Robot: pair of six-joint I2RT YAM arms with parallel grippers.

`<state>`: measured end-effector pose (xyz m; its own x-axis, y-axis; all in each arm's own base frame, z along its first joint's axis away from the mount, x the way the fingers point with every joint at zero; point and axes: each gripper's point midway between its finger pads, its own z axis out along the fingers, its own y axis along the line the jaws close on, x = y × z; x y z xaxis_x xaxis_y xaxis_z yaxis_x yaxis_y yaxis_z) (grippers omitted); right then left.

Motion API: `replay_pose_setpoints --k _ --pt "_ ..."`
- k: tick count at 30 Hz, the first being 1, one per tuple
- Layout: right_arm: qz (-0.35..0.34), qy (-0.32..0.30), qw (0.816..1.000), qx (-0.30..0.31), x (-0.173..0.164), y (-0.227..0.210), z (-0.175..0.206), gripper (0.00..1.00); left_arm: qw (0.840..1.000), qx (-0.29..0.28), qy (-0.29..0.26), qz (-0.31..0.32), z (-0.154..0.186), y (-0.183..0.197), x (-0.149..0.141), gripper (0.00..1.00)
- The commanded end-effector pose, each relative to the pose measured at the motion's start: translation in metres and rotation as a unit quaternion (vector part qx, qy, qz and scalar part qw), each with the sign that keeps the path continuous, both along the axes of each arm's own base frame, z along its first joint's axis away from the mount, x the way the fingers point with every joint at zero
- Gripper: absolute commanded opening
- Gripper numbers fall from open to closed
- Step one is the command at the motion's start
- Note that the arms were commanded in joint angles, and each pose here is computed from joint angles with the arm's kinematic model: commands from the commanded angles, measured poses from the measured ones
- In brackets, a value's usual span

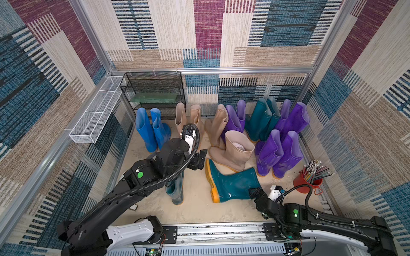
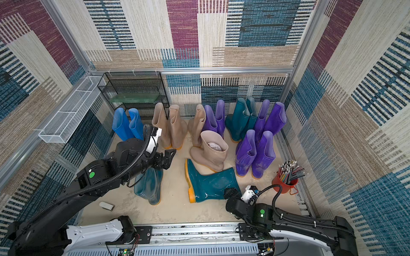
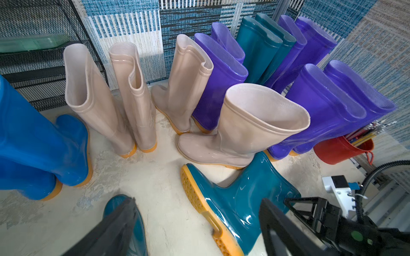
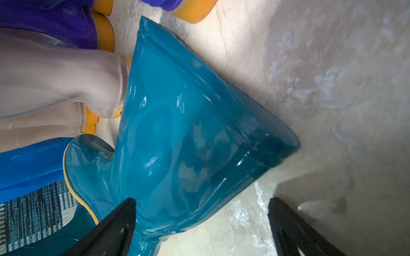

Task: Match and arrange rain boots in pairs
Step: Adjust the rain boot at the center of the board.

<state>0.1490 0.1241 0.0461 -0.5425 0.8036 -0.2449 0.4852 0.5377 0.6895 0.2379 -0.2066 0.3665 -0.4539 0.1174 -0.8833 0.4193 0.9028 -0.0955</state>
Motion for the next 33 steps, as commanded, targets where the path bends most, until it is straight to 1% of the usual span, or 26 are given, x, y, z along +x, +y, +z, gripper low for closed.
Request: replay_pose_setpoints --k 1,4,5,7,9,11,13,15,17,22,26,29,32,33 --pt "-0.027 -0.036 0.999 0.008 0.013 -0.005 0.007 0.88 1.000 -0.011 -0.016 0.011 0.006 0.001 0.005 0.89" --pt "-0.037 -0.052 0.998 0.000 0.024 -0.010 0.010 0.73 1.000 -0.004 -0.019 0.022 0.006 0.007 0.005 0.90" --pt "-0.039 -0.058 0.998 -0.001 0.028 -0.011 0.012 0.67 0.999 -0.003 -0.022 0.026 0.006 0.010 0.004 0.90" --pt "-0.051 -0.061 0.997 -0.006 0.034 -0.017 0.011 0.48 0.999 -0.003 -0.027 0.031 0.009 0.015 0.003 0.90" --pt "-0.047 -0.067 0.997 -0.011 0.039 -0.019 0.010 0.26 0.999 -0.005 -0.034 0.036 0.014 0.021 0.001 0.90" --pt "-0.032 -0.068 0.997 -0.013 0.041 -0.015 0.015 0.11 0.998 -0.005 -0.039 0.040 0.017 0.026 0.000 0.90" --pt "-0.007 -0.070 0.997 -0.027 0.041 -0.009 0.022 0.00 0.998 0.000 -0.041 0.041 0.018 0.028 0.000 0.90" --pt "0.025 -0.080 0.996 -0.044 0.042 0.000 0.034 0.00 0.998 0.002 -0.043 0.045 0.018 0.030 0.000 0.90" --pt "0.039 -0.092 0.994 -0.055 0.040 0.007 0.046 0.00 0.998 0.000 -0.044 0.045 0.019 0.031 0.000 0.90" --pt "0.096 -0.159 0.978 -0.093 0.027 0.041 0.089 0.00 0.998 0.000 -0.046 0.045 0.020 0.032 0.000 0.90" --pt "0.132 -0.216 0.957 -0.142 0.012 0.073 0.131 0.00 0.998 -0.002 -0.047 0.049 0.021 0.035 -0.002 0.90" --pt "0.160 -0.263 0.934 -0.179 -0.003 0.104 0.164 0.00 0.997 -0.001 -0.046 0.054 0.020 0.041 -0.005 0.90" --pt "0.170 -0.297 0.912 -0.225 -0.011 0.134 0.187 0.00 0.997 0.003 -0.047 0.067 0.016 0.052 -0.008 0.91" --pt "0.170 -0.301 0.908 -0.236 -0.012 0.141 0.193 0.00 0.996 0.004 -0.048 0.072 0.015 0.056 -0.009 0.91"
